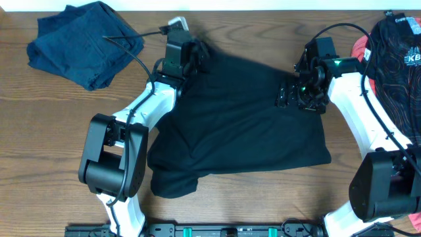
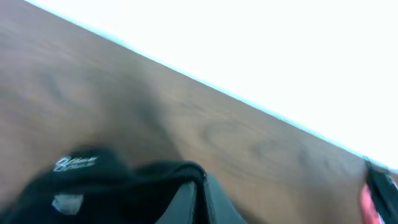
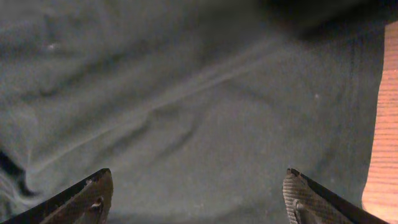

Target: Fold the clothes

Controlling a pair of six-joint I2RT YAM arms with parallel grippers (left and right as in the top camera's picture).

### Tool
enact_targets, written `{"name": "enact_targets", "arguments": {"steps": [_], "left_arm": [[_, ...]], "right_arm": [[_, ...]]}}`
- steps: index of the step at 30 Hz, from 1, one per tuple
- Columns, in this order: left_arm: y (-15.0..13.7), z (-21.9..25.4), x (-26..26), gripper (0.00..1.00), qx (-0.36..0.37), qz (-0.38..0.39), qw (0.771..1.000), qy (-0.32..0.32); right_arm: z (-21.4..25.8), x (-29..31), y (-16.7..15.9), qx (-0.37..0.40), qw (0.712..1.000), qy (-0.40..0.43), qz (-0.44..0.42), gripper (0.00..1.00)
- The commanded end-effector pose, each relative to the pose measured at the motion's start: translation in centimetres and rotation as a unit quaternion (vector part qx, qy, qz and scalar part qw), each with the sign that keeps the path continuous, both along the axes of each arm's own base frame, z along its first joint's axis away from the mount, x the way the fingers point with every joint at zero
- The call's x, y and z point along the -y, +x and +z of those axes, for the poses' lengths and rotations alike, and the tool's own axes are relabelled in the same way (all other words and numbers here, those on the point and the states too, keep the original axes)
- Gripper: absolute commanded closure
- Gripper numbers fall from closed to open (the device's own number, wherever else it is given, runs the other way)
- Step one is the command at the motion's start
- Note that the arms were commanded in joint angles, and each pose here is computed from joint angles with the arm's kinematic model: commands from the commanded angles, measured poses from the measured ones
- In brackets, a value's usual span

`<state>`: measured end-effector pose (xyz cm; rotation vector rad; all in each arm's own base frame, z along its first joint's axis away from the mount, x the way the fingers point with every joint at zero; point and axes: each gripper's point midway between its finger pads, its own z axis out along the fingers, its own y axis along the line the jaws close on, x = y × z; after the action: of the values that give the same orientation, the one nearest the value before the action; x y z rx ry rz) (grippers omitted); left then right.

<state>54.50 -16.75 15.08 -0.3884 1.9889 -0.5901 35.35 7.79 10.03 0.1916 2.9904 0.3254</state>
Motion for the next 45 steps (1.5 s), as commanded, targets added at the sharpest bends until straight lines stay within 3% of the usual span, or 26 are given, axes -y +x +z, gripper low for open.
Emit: {"name": "enact_targets", "arguments": {"steps": [1, 7, 8, 9, 11, 16, 20, 26, 31, 34, 40, 41, 43, 45], "left_arm": [[1.5, 1.1, -4.3, 0.94, 0.045, 0.089, 0.992, 0.079], [5.0, 0.6, -9.6, 0.94, 0.065, 0.147, 0.981, 0.110], [5.7, 0.1, -10.3, 0.86, 0.061, 0.154, 0.980, 0.111], [6.2, -0.5, -10.9, 0.61, 0.054, 0.159, 0.979, 0.114], [6.8, -1.7, -11.9, 0.00, 0.040, 0.162, 0.978, 0.129], [6.5, -2.4, -12.4, 0.02, 0.016, 0.139, 0.972, 0.186], [4.7, -1.3, -12.5, 0.02, -0.022, 0.130, 0.972, 0.193], [-1.7, -0.9, -10.9, 0.02, -0.147, 0.040, 0.971, 0.185], [-7.2, -3.6, -11.7, 0.02, -0.266, 0.018, 0.942, 0.206], [-9.7, -5.5, -12.0, 0.36, -0.319, 0.007, 0.923, 0.214], [-12.0, -7.0, -11.5, 0.89, -0.362, -0.021, 0.909, 0.207], [-12.1, -7.1, -11.6, 0.94, -0.365, -0.021, 0.907, 0.208], [-12.5, -7.3, -11.8, 0.94, -0.374, -0.021, 0.903, 0.208], [-12.5, -7.7, -12.3, 0.94, -0.380, -0.016, 0.901, 0.208]], "right_arm": [[0.6, -0.5, 0.1, 0.008, 1.000, 0.003, 0.009, 0.15], [0.5, -0.5, 0.0, 0.005, 1.000, 0.003, 0.004, 0.15], [0.6, -0.5, 0.1, 0.006, 1.000, 0.004, 0.004, 0.15], [0.6, -0.5, 0.1, 0.007, 1.000, 0.004, 0.004, 0.15], [0.6, -0.7, 0.1, 0.007, 1.000, 0.004, 0.005, 0.15], [0.6, -1.3, 0.1, 0.010, 1.000, 0.005, 0.012, 0.14], [0.6, -1.9, 0.1, 0.012, 1.000, 0.005, 0.020, 0.14], [0.5, -1.4, 0.1, 0.010, 1.000, -0.009, -0.002, 0.14], [0.5, -1.5, 0.1, 0.009, 1.000, -0.008, -0.007, 0.23], [0.2, -1.4, -0.1, 0.004, 1.000, -0.009, -0.006, 0.44], [-1.4, -1.2, -0.8, -0.005, 1.000, -0.011, -0.013, 0.77], [-1.7, -1.2, -0.8, -0.006, 1.000, -0.011, -0.018, 0.82], [-2.4, -1.2, -0.8, -0.004, 1.000, -0.009, -0.026, 0.93], [-3.2, -1.2, -0.8, 0.000, 0.999, -0.007, -0.031, 0.96]]}}
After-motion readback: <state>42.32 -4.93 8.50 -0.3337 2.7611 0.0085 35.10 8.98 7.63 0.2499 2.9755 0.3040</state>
